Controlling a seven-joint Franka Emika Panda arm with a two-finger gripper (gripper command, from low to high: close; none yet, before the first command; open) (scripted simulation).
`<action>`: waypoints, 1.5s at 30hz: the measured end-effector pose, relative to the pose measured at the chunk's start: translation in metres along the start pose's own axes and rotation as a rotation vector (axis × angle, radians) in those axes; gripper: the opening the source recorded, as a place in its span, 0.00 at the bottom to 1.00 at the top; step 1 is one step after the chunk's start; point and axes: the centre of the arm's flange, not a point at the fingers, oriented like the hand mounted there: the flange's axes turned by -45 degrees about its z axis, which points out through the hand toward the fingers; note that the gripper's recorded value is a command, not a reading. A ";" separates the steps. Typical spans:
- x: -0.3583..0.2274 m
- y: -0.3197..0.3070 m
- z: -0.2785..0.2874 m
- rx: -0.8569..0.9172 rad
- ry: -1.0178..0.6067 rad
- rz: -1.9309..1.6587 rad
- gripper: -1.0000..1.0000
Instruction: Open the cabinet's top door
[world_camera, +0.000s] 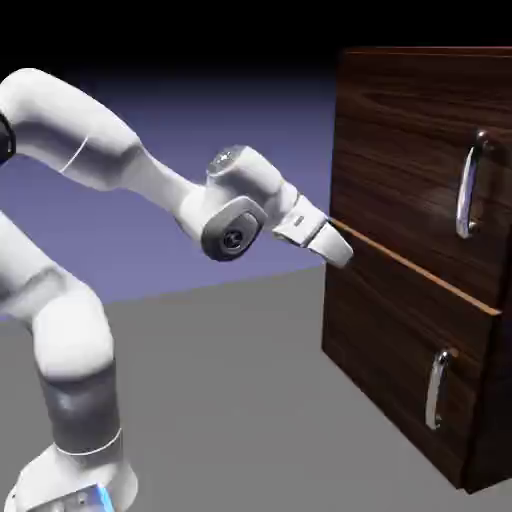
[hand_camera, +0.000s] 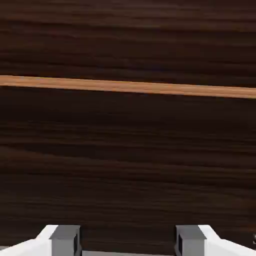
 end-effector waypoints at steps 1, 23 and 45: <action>0.006 -0.002 -0.004 0.001 0.018 -0.004 0.50; 0.093 0.001 -0.101 0.020 0.400 -0.048 0.50; 0.104 0.085 -0.123 0.027 0.674 -0.013 0.50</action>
